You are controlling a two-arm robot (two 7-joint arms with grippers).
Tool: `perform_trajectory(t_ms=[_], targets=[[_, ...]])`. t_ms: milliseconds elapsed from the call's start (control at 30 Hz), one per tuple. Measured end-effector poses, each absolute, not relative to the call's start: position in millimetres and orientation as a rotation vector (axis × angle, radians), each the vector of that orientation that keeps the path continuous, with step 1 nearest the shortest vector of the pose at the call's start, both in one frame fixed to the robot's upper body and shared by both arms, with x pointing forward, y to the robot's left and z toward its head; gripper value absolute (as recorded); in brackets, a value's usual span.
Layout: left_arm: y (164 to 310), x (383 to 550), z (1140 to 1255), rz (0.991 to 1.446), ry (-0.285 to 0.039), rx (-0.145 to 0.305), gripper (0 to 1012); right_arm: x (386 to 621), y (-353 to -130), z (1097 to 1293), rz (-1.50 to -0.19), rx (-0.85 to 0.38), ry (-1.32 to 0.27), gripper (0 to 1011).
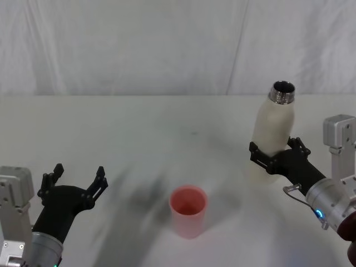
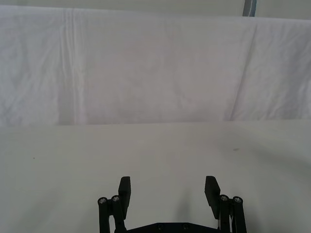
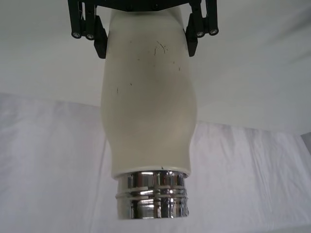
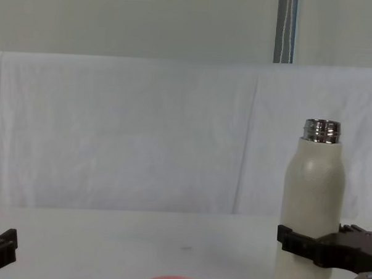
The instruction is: Grasp the thermos with one hand and pour water into the cup lid.
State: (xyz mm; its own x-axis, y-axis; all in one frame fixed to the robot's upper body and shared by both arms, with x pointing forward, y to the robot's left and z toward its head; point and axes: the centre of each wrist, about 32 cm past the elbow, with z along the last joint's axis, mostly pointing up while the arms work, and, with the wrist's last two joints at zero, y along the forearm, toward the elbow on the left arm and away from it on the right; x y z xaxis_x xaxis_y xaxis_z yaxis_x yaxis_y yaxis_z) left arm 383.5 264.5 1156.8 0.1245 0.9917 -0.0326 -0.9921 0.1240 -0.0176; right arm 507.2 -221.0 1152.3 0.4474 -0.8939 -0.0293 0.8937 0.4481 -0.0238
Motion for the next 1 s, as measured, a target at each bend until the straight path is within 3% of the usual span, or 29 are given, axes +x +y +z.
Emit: perform_trajectory(t_ms=[1000], targets=[[264.6, 383.5, 1156.8, 1.446, 0.014, -0.038, 1001, 491, -224, 1154.8, -1.081, -0.024, 0.03, 1001]])
